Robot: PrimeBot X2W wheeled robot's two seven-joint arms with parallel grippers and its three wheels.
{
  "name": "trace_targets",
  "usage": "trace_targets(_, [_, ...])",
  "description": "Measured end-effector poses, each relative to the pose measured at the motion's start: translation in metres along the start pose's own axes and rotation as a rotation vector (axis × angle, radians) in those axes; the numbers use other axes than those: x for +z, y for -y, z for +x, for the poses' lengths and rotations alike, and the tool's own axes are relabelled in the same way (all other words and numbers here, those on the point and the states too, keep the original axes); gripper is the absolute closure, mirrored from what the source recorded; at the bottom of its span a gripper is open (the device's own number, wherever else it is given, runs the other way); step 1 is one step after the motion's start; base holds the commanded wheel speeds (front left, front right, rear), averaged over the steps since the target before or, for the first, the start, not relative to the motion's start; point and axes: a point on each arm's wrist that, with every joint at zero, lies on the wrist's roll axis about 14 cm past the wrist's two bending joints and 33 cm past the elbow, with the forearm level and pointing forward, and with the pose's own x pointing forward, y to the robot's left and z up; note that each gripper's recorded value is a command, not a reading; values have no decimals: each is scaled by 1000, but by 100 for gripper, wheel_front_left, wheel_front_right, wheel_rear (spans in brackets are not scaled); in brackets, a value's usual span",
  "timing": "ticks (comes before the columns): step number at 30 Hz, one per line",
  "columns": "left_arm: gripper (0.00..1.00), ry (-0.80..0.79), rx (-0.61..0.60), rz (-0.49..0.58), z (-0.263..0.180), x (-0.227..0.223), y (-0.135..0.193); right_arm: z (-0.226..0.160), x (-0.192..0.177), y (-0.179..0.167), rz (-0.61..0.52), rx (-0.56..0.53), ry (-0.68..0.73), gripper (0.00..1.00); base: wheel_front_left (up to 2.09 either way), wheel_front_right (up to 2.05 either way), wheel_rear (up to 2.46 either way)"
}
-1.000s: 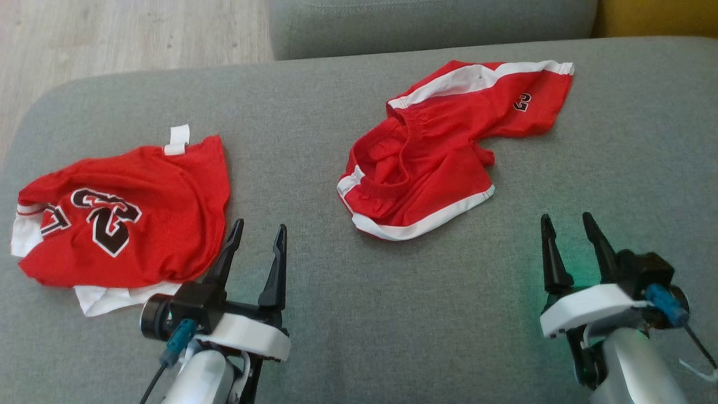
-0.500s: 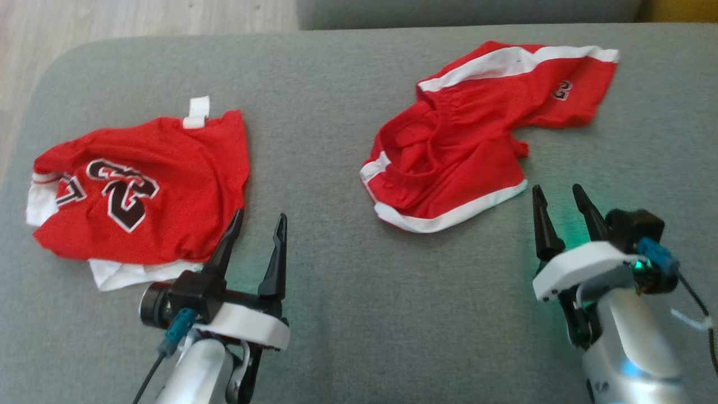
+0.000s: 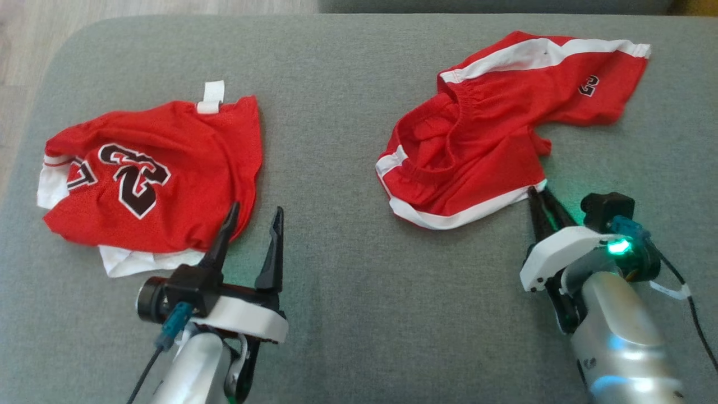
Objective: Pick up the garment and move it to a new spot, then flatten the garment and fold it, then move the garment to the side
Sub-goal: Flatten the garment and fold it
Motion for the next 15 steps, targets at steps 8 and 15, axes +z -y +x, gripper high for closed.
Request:
trace_targets(8, [0, 16, -23, 9, 4, 6, 7, -13, 3, 23, 27, -72, 40, 100, 0, 0, 0])
trace_targets(15, [0, 53, -48, 17, 5, 19, 17, -52, 14, 87, 83, -280, 132, 100, 0, 0, 0])
